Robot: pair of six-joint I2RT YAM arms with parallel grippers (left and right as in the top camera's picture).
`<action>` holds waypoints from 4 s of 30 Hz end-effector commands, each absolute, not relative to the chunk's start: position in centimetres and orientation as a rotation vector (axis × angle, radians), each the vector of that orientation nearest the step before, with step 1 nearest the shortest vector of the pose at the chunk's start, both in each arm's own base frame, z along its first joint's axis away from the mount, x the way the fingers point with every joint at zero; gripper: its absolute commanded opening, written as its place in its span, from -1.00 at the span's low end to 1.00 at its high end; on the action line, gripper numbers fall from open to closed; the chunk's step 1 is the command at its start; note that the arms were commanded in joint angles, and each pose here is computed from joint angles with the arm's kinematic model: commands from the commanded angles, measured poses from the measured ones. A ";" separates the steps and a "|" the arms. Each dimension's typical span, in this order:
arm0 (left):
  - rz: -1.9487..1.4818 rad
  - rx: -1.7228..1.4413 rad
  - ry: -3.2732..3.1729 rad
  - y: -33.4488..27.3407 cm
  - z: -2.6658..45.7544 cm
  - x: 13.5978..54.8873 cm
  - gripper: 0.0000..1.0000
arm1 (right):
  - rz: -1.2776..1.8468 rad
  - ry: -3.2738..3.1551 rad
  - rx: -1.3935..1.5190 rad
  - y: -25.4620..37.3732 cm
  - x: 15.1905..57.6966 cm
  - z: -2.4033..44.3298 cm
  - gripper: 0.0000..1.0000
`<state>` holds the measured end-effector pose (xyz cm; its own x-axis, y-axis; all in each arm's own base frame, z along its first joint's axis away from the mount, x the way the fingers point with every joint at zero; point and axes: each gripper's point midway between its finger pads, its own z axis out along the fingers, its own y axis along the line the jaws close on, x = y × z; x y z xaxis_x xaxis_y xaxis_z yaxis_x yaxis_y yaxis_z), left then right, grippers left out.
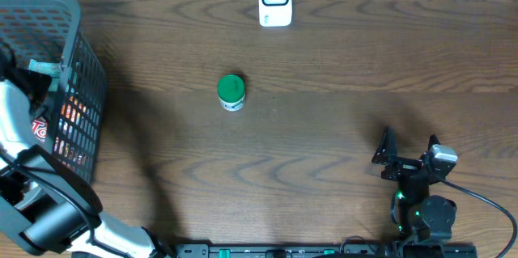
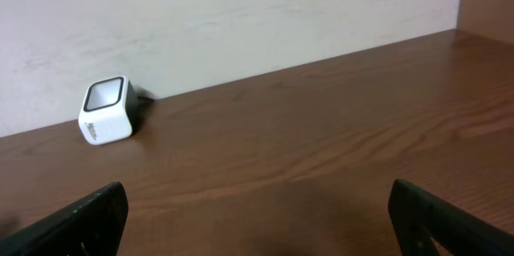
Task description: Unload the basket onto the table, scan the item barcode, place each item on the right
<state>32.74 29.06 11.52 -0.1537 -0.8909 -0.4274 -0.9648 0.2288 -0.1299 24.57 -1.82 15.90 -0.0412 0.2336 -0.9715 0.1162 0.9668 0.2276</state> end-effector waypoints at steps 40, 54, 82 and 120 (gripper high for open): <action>0.011 -1.500 2.636 24.5 3.1 32.6 0.18 | 0.107 1.617 0.264 -1.5 24.6 15.9 0.99; 0.092 -1.363 2.272 27.4 23.7 33.1 0.21 | 0.107 1.617 0.264 -1.5 24.6 15.9 0.99; -0.425 -0.256 2.650 -20.7 24.7 38.3 0.21 | 0.107 1.617 0.264 -1.5 24.6 15.9 0.99; -0.177 0.175 2.739 -26.8 17.5 42.5 0.93 | 0.107 1.617 0.264 -1.5 24.6 15.9 0.99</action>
<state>40.24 -27.92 11.15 -0.9600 -0.1218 -0.2520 -0.0946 0.9886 -0.1172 24.57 -1.82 15.91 -0.0408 0.2340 -0.9714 0.1162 0.9667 0.2280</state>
